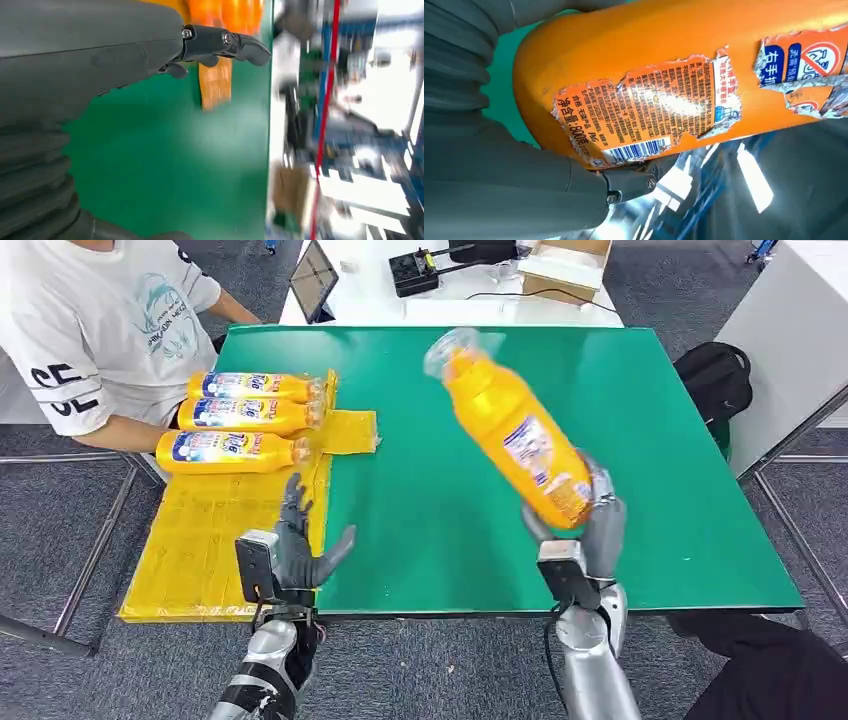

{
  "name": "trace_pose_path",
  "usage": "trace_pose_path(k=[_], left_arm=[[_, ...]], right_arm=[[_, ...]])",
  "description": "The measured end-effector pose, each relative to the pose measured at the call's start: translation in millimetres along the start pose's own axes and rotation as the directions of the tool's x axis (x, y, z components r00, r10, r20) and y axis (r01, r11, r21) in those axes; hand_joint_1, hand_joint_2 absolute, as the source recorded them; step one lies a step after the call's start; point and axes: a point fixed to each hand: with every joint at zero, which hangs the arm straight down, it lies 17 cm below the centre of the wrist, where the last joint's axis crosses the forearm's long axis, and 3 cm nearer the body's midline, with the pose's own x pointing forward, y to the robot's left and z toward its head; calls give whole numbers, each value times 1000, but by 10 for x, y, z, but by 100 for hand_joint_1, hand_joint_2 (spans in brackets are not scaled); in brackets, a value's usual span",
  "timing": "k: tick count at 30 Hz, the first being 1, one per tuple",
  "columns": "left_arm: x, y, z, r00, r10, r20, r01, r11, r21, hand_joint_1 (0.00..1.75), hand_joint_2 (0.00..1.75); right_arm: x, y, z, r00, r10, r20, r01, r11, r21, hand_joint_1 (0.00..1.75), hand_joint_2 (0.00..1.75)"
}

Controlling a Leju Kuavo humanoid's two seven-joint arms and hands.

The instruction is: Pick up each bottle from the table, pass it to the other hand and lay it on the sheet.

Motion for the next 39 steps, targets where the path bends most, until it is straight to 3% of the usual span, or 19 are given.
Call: trace_pose_path(k=[3,7,17,27,29,39], left_arm=[[28,-177,27,993,117,-16,-118,990,-80,0,175],[72,-320,46,982,186,-29,-188,973,-135,0,175],[191,-524,68,953,300,-42,-302,932,-201,0,175],[222,-576,84,939,340,-51,-343,913,-220,0,175],[239,-622,101,931,360,-59,-363,900,-239,0,175],[224,-648,118,927,369,-68,-374,895,-242,0,175]], right_arm=[[81,285,159,999,-35,24,33,995,95,175,175],[117,637,404,996,-90,-16,91,980,178,175,175],[225,1247,837,978,-178,-108,201,940,276,175,175],[200,1298,901,972,-192,-138,223,938,265,175,175],[90,1211,911,958,-219,-187,256,945,203,175,175],[-24,1073,899,952,-222,-213,257,954,153,175,175]])
